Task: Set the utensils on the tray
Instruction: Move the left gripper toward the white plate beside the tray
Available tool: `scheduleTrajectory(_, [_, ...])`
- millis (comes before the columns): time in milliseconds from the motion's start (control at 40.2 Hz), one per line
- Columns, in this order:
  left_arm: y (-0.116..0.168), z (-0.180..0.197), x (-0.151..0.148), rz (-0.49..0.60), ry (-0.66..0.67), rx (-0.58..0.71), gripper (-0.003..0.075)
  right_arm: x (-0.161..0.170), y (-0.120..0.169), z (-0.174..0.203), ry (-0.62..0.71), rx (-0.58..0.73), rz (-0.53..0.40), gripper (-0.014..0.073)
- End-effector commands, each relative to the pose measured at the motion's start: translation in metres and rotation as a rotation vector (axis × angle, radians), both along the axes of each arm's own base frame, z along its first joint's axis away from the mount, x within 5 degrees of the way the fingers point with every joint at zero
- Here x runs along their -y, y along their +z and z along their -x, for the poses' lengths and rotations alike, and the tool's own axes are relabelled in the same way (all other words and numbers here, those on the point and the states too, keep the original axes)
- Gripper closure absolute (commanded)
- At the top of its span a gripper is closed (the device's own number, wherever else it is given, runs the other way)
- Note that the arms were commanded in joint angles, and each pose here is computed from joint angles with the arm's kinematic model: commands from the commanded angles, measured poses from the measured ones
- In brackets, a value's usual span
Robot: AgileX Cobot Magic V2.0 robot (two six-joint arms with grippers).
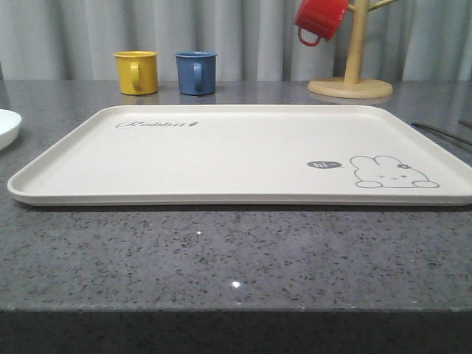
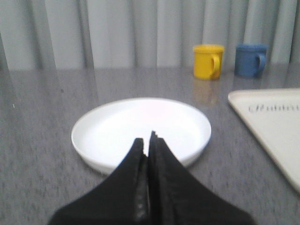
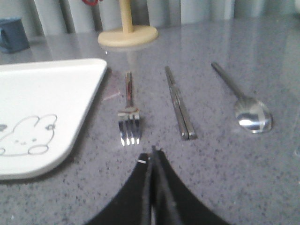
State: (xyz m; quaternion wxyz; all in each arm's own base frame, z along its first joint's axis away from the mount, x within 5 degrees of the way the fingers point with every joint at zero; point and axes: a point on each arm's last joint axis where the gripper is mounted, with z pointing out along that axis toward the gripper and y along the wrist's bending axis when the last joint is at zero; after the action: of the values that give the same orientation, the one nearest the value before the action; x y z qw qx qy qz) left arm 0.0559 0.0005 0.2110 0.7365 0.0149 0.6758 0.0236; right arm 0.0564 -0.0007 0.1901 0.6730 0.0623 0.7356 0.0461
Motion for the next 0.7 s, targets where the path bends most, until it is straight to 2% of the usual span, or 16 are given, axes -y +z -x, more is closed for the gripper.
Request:
scheduleTrajectory(0, [0.040, 0.011, -0.002, 0.019, 0.017, 0.304, 0.0739, 0.000, 0.027, 0.003, -0.003, 0.210, 0.019, 0.0635])
scheduleTrajectory(100, [0.075, 0.022, -0.001, -0.002, 0.014, 0.369, 0.0739, 0.000, 0.060, 0.011, -0.001, 0.296, -0.008, 0.0635])
scheduleTrajectory(174, [0.103, 0.031, 0.000, -0.055, 0.018, 0.370, 0.0739, 0.000, 0.090, 0.021, 0.003, 0.338, -0.007, 0.0635])
scheduleTrajectory(324, [0.138, 0.023, 0.000, -0.085, 0.022, 0.189, 0.0739, -0.002, 0.137, 0.032, 0.011, 0.301, -0.006, 0.0636])
scheduleTrajectory(498, [0.147, -0.009, -0.001, -0.091, 0.016, -0.053, 0.0738, -0.001, 0.163, 0.012, 0.014, 0.133, 0.003, 0.0655])
scheduleTrajectory(672, [0.145, -0.020, -0.001, -0.091, 0.014, -0.093, 0.0738, -0.001, 0.165, -0.003, 0.014, 0.064, 0.002, 0.0654])
